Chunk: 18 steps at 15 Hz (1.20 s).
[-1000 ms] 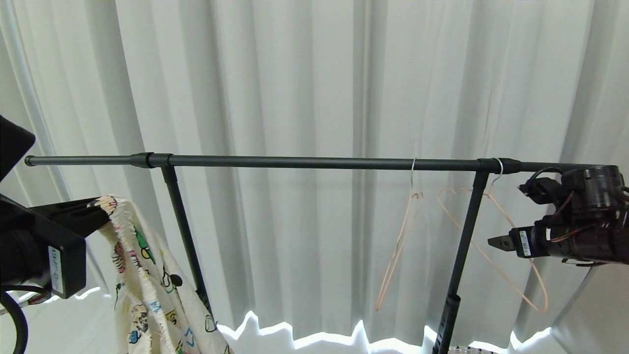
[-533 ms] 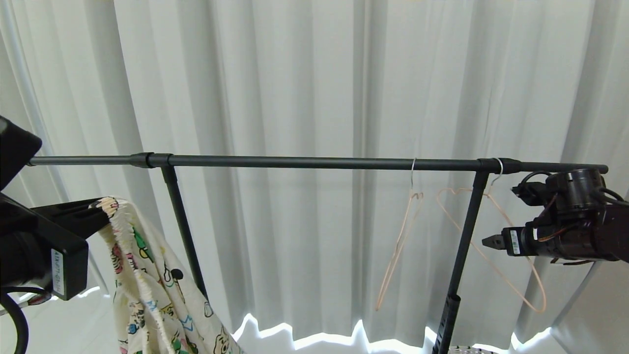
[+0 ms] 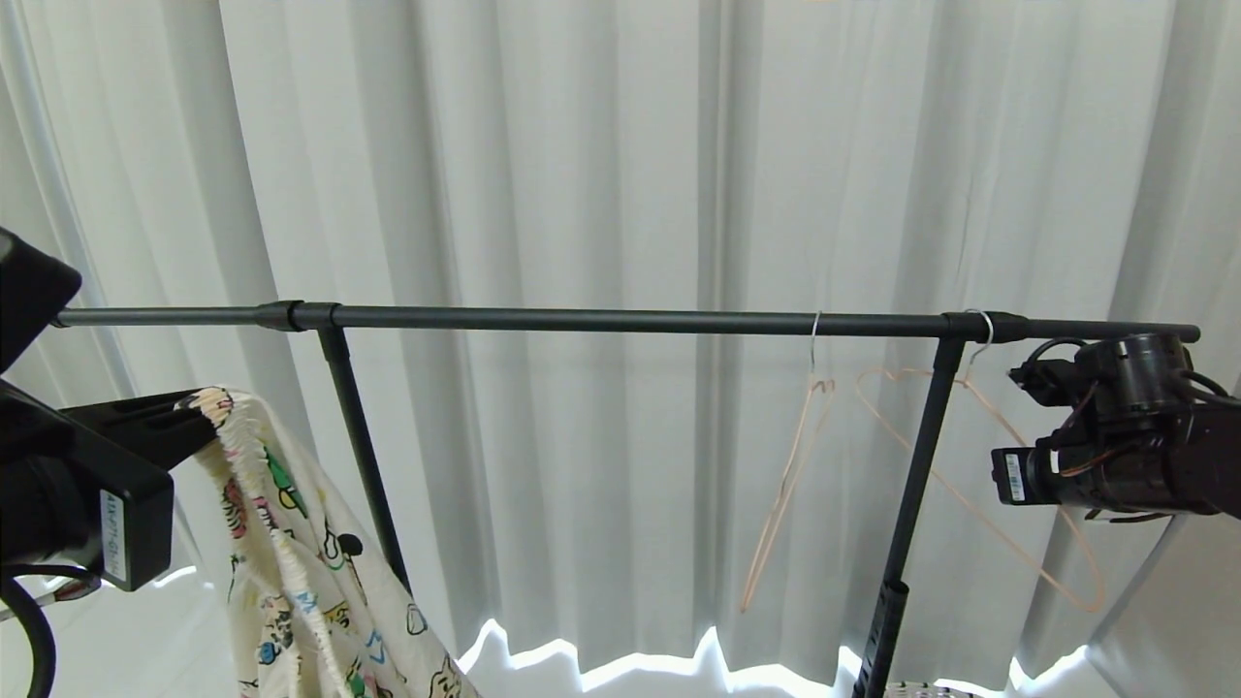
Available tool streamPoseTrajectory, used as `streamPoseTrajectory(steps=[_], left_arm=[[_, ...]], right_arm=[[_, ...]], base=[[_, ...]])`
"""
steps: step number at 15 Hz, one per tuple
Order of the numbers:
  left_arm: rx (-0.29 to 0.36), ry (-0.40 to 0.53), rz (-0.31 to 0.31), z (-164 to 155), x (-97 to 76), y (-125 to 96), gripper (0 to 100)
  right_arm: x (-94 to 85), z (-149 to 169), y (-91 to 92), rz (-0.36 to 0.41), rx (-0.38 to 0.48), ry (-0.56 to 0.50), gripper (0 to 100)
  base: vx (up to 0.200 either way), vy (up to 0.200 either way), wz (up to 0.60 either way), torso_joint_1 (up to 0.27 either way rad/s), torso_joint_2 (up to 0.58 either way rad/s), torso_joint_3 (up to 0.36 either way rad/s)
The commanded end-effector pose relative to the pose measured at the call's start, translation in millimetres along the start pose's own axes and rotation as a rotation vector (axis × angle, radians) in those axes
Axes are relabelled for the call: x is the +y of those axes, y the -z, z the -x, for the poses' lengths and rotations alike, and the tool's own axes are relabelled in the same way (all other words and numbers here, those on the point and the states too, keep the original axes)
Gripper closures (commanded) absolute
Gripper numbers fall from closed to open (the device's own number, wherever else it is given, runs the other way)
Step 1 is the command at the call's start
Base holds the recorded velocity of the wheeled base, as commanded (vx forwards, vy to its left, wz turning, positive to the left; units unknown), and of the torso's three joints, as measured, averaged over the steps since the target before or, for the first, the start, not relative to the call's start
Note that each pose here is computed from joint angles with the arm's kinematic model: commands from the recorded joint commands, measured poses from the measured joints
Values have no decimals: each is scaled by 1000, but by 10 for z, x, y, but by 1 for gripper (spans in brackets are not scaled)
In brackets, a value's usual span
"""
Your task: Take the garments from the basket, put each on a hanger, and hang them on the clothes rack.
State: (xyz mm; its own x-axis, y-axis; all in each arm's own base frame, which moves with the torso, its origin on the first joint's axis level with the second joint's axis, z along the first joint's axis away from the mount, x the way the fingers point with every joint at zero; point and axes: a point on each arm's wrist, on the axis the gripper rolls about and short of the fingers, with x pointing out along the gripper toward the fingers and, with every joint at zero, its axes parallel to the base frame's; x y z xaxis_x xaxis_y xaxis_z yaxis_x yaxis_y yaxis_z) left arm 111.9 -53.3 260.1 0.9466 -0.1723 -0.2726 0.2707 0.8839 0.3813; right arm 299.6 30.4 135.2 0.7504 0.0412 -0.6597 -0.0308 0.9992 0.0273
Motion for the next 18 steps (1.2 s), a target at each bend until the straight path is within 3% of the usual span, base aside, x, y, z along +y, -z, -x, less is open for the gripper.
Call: streamPoseTrajectory(steps=[1, 7, 12, 18], left_arm=[[0, -1, 0, 1, 1, 1, 100], [-3, 0, 1, 10, 2, 0, 100], [-6, -4, 1, 15, 8, -5, 100], [-14, -20, -8, 27, 31, -14, 100]], right_arm=[[1, 63, -33, -2, -23, -2, 100], [-4, 367, -113, -15, -107, -8, 100], [-14, 538, -35, -9, -123, -1, 100], [-36, 649, 41, -13, -133, 53, 100]], base=[[0, 0, 0, 0, 0, 0], [0, 0, 0, 0, 0, 0], [0, 0, 0, 0, 0, 0], [-200, 0, 0, 1, 2, 1]])
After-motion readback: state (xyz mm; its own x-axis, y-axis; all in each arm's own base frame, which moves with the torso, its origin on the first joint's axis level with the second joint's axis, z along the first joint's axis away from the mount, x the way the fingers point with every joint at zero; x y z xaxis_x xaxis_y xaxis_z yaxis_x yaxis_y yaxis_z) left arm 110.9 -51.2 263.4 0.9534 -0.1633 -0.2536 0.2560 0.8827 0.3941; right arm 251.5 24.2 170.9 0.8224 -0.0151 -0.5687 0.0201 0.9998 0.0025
